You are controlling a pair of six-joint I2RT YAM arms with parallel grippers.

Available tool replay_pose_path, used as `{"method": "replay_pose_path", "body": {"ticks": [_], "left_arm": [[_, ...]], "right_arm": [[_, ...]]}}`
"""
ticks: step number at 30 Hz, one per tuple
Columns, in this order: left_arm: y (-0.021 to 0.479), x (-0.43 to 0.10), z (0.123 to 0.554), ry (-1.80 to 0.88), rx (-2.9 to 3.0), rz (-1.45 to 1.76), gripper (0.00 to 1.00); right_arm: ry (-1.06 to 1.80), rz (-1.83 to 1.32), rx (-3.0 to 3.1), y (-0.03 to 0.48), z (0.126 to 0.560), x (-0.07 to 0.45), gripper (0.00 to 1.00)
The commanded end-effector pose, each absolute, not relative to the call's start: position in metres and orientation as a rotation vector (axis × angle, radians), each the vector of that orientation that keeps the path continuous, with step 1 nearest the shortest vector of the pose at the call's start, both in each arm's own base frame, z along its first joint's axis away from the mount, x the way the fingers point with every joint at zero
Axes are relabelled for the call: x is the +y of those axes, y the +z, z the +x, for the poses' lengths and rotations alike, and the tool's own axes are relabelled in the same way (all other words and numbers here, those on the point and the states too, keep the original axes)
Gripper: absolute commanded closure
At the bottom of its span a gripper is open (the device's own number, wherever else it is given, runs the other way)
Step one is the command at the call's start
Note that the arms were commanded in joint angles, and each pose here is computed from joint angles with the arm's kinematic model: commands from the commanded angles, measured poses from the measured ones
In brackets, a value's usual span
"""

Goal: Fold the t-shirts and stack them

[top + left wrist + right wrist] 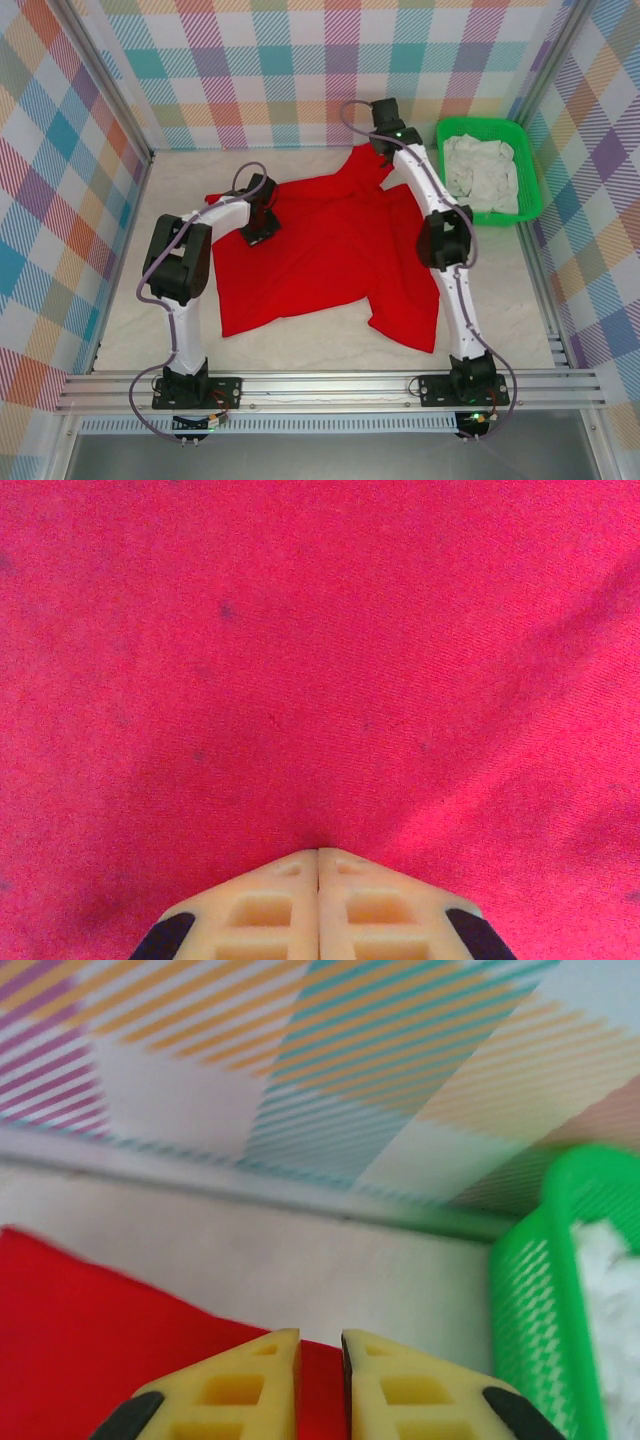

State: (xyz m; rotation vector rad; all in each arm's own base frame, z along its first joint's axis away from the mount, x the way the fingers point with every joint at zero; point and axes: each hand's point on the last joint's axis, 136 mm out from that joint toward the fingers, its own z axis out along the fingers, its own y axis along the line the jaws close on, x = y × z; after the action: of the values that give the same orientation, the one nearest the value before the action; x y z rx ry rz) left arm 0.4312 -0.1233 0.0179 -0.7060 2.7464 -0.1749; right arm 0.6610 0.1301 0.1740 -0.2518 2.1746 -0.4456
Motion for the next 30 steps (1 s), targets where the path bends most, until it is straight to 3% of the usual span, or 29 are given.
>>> {"method": "replay_pose_path", "body": {"ticks": [1,3,5,10,19,25,30], "left_arm": [[-0.058,-0.104,0.373,0.014,2.989,-0.779,0.93],[-0.058,-0.102,0.373,0.028,2.991,-0.774,0.93],[-0.057,-0.102,0.373,0.029,2.989,-0.773,0.94],[-0.050,-0.103,0.376,0.014,2.977,-0.765,0.94],[-0.022,-0.098,0.390,0.050,2.928,-0.686,0.94],[-0.013,-0.098,0.394,0.046,2.910,-0.668,0.94],[-0.018,-0.094,0.390,0.067,2.919,-0.665,0.94]], "right_arm": [[-0.716,-0.258,2.136,0.160,0.671,0.100,0.75],[-0.675,-0.221,2.164,0.152,0.666,0.100,0.53],[-0.627,-0.205,2.207,0.146,0.657,0.103,0.47],[-0.442,-0.177,2.358,0.139,0.621,0.112,0.46],[-0.181,-0.016,2.499,0.151,0.512,0.107,0.48],[0.001,0.039,2.725,0.100,0.444,0.117,0.59],[0.105,0.140,2.848,0.051,0.403,0.121,0.86]]}}
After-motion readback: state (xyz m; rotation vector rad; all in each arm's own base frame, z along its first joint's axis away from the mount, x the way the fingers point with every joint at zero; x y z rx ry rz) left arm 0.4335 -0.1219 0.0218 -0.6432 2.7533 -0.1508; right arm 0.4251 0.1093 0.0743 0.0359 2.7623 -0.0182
